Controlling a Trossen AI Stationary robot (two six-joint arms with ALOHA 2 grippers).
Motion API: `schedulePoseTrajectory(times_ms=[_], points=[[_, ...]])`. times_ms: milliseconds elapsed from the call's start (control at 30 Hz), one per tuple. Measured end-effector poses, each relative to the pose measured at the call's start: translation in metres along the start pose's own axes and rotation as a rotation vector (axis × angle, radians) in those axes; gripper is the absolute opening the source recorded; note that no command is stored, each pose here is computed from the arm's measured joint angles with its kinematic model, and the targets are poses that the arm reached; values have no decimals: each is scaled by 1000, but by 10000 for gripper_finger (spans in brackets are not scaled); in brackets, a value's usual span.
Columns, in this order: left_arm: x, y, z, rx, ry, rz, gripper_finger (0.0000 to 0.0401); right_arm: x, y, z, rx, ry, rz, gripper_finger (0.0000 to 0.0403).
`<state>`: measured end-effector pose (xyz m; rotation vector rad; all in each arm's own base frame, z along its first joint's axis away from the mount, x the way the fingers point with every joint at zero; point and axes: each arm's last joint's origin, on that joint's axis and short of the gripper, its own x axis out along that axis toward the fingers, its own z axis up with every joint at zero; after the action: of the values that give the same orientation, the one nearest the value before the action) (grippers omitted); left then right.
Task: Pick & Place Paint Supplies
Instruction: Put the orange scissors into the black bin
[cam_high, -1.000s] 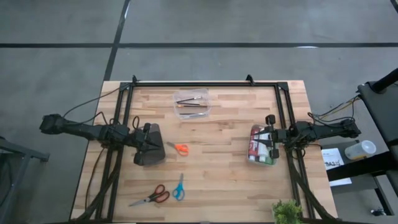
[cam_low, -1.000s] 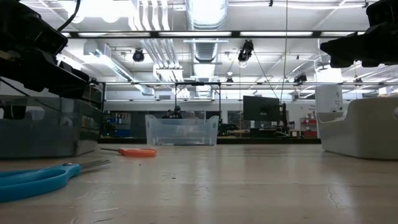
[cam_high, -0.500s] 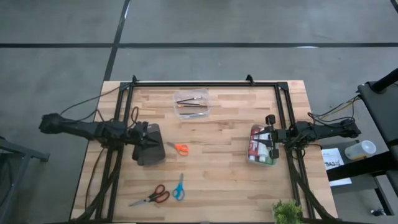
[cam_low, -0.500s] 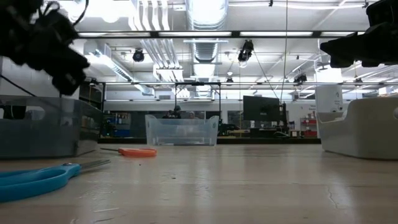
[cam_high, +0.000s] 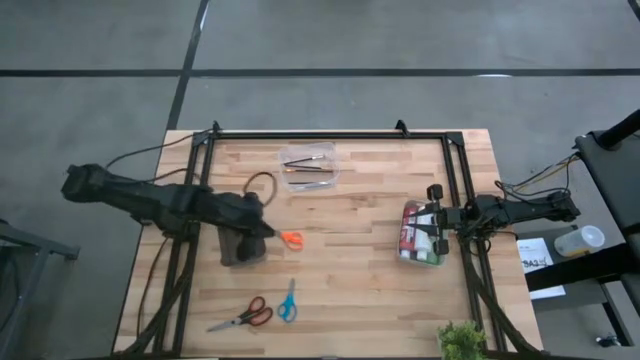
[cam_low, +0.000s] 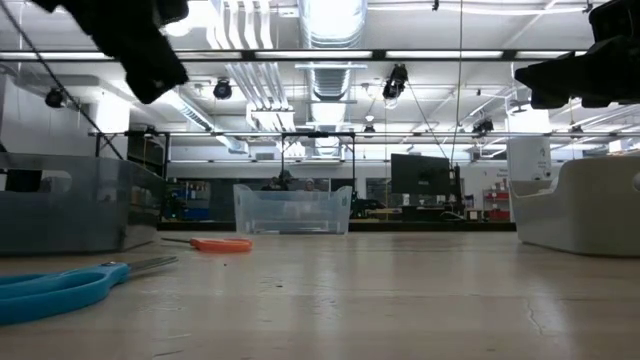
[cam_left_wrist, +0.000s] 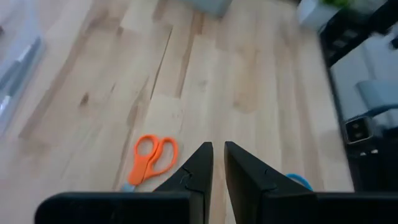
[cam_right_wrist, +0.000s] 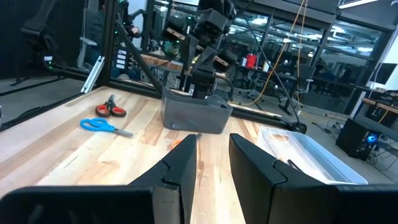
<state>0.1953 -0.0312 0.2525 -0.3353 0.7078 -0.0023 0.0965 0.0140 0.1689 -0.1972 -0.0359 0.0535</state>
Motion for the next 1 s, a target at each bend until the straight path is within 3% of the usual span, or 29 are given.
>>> schedulePoseTrajectory(times_ms=[300,433,567,767,1000], points=[[44,-20,44,-66,144,67,51,0,0,0,0,0,-2,91],[63,-23,51,-69,183,79,51,0,0,0,0,1,-2,91],[80,-21,49,-86,212,128,51,0,0,0,0,0,-2,91],[112,-11,37,-220,221,284,51,0,0,0,0,1,-2,91],[141,-3,19,-251,330,329,73,0,0,0,0,1,-3,91]])
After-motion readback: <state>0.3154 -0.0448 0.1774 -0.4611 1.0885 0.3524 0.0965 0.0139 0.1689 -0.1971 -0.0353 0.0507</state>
